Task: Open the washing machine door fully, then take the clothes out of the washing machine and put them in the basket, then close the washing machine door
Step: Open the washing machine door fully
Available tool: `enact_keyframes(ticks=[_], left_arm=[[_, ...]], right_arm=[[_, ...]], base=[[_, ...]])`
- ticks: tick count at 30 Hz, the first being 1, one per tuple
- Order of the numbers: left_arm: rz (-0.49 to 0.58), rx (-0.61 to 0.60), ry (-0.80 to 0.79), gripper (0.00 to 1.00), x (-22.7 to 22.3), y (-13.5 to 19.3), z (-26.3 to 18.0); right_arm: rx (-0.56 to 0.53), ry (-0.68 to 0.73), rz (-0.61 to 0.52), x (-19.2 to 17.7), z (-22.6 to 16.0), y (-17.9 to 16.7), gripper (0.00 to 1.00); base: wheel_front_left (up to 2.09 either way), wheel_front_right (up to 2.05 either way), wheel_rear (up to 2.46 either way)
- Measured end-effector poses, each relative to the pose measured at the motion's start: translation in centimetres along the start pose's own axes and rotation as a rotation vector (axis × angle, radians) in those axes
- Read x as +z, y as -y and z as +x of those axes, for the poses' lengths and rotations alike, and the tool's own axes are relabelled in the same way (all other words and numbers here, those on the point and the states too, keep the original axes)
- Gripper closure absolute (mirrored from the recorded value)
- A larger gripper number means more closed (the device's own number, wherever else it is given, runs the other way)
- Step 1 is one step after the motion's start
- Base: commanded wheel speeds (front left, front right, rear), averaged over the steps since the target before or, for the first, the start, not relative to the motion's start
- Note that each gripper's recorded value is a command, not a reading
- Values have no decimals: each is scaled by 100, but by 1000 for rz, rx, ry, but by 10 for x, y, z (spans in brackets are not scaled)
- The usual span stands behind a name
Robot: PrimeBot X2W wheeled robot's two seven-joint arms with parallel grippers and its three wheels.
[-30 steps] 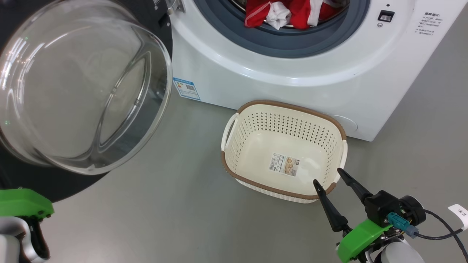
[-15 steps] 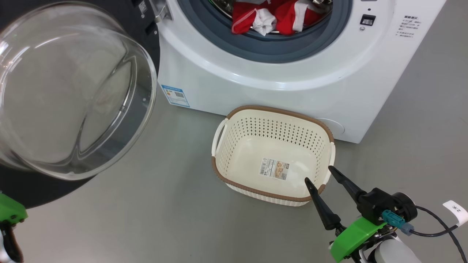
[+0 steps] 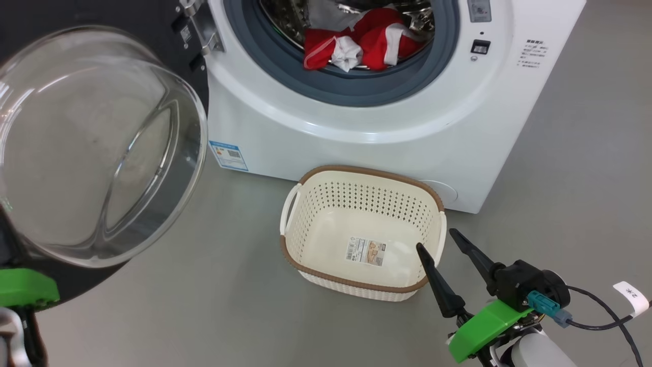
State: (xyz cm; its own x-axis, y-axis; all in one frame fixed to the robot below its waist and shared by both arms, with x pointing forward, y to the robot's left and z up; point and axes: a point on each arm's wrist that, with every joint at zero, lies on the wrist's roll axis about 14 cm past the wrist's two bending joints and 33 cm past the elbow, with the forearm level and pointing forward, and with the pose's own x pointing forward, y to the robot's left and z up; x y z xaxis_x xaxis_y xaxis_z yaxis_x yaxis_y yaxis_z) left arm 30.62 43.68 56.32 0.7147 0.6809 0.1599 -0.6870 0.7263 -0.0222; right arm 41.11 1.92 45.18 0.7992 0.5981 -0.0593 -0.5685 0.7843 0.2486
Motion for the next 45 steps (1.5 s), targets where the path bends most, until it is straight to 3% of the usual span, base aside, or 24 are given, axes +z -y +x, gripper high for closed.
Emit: enact_keyframes(ticks=[5, 11, 18, 26, 36, 45], left_arm=[[-17, -81, 145, 0, 43, 28, 1], [-132, -255, 213, 0, 64, 80, -14], [-246, -482, 152, 0, 50, 160, -38], [-324, -670, 68, 0, 30, 220, -71], [-355, -797, -39, 0, 3, 259, -102], [-322, -844, -92, 0, -13, 259, -126]], right_arm=[[-17, 24, 4, 8, -3, 2, 0], [-80, 85, 15, 28, -10, 17, 0], [-199, 165, -5, 54, -28, 53, 0], [-282, 260, -22, 84, -52, 75, 0], [-425, 307, -56, 97, -100, 105, 0], [-511, 308, -61, 92, -141, 111, 0]], base=[[0, 0, 0], [0, 0, 0], [0, 0, 0], [0, 0, 0], [0, 0, 0], [0, 0, 0]])
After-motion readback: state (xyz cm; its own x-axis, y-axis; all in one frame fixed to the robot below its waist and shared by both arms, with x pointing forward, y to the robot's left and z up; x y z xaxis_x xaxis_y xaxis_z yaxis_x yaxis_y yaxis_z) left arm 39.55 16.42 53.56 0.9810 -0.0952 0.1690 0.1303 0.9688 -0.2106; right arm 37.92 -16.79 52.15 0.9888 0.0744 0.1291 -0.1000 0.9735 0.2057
